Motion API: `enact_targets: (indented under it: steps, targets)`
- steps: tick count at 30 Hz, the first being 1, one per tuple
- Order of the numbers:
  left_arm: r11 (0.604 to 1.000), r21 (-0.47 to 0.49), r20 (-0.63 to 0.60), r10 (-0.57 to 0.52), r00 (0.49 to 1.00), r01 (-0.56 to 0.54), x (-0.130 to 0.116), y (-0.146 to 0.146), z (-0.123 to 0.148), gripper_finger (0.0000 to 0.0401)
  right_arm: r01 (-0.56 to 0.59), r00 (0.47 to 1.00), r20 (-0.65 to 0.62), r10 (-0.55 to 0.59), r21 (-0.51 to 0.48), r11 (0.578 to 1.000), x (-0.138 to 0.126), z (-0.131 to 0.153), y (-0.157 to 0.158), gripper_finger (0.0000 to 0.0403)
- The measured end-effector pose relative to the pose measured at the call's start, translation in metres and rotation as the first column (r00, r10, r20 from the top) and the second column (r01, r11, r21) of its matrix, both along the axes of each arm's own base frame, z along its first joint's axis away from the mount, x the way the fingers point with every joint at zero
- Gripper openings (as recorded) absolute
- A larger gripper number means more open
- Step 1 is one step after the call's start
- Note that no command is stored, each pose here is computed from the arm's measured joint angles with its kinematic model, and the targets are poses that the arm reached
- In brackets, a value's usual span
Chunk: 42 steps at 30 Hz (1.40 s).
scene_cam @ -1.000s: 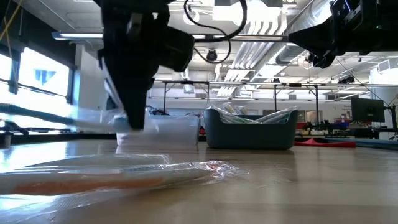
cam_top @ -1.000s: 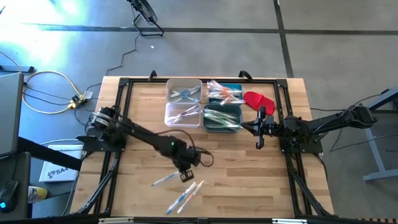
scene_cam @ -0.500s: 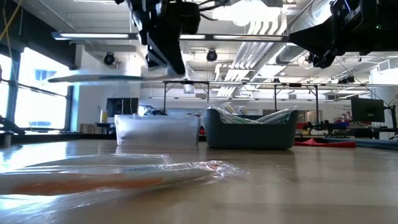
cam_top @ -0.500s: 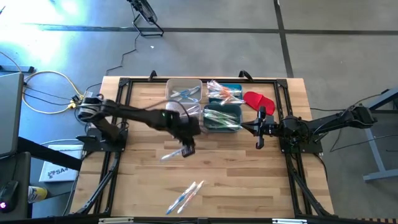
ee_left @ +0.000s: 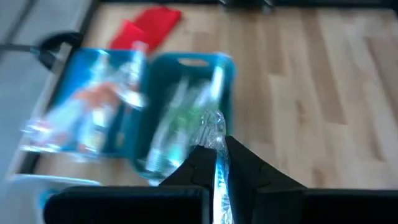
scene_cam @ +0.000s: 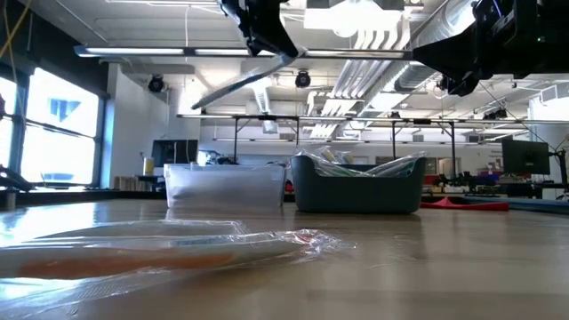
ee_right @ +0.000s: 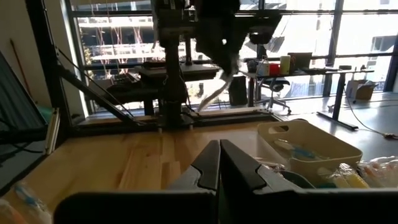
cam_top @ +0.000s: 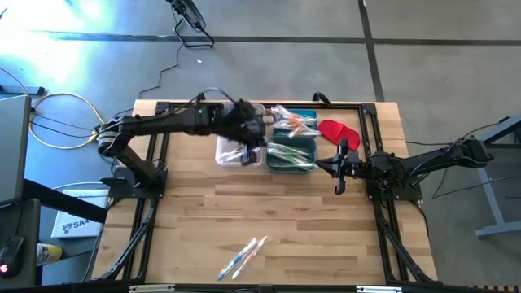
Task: Pick & Place Toothbrushes
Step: Put the blue toothbrush into the white bin
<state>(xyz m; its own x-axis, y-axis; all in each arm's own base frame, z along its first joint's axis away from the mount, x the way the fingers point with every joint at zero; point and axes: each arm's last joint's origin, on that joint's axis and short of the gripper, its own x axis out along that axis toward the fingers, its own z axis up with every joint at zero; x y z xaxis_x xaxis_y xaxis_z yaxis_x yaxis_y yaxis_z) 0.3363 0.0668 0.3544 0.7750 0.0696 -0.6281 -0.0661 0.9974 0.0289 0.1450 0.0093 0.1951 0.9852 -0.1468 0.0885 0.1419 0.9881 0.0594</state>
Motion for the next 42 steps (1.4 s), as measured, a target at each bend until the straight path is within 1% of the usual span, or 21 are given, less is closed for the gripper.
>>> enact_targets:
  steps: [4, 6, 8, 10, 13, 19, 25, 31, 38, 42]
  targets:
    - [0.996, 0.048, 0.066, 0.072, 0.995, -0.075, -0.005, 0.034, 0.007, 0.0015, 0.004, 1.000, -0.006, -0.004, -0.041, 0.999, 0.000, 0.000, 0.000, 0.0004]
    - [0.991, 0.052, 0.080, 0.118, 0.990, -0.123, -0.008, 0.053, 0.007, 0.0015, 0.006, 1.000, -0.008, -0.006, -0.061, 0.998, 0.000, 0.000, 0.000, 0.0004]
    - [0.989, 0.048, 0.103, 0.138, 0.985, -0.143, -0.009, 0.071, 0.004, 0.0015, 0.008, 1.000, -0.009, -0.009, -0.072, 0.997, 0.000, 0.000, 0.000, 0.0004]
    - [0.988, 0.040, 0.101, 0.145, 0.984, -0.149, -0.013, 0.087, 0.001, 0.0015, 0.014, 1.000, -0.010, -0.015, -0.090, 0.996, 0.000, 0.000, -0.001, 0.0004]
    - [0.985, 0.032, 0.136, 0.165, 0.977, -0.171, -0.014, 0.109, -0.003, 0.0015, 0.030, 0.999, -0.009, -0.031, -0.107, 0.994, 0.000, 0.001, -0.003, 0.0004]
    - [0.976, 0.042, 0.113, 0.206, 0.972, -0.212, -0.011, 0.145, -0.027, 0.0015, 0.062, 0.998, -0.009, -0.063, -0.117, 0.991, 0.000, 0.001, -0.008, 0.0004]
    - [0.966, 0.022, 0.036, 0.256, 0.966, -0.257, -0.007, 0.174, -0.061, 0.0015, 0.091, 0.996, -0.013, -0.093, -0.117, 0.989, 0.000, 0.000, -0.012, 0.0004]
    - [0.951, -0.005, -0.044, 0.308, 0.950, -0.308, -0.008, 0.198, -0.093, 0.0015, 0.103, 0.994, -0.023, -0.106, -0.119, 0.988, 0.000, -0.001, -0.014, 0.0004]
    - [0.937, 0.002, -0.110, 0.348, 0.931, -0.350, -0.006, 0.209, -0.117, 0.0015, 0.102, 0.994, -0.024, -0.105, -0.119, 0.988, 0.000, -0.001, -0.014, 0.0004]
    - [0.935, -0.001, -0.129, 0.351, 0.928, -0.354, -0.006, 0.209, -0.121, 0.0015, 0.102, 0.994, -0.025, -0.105, -0.119, 0.988, 0.000, -0.001, -0.014, 0.0004]
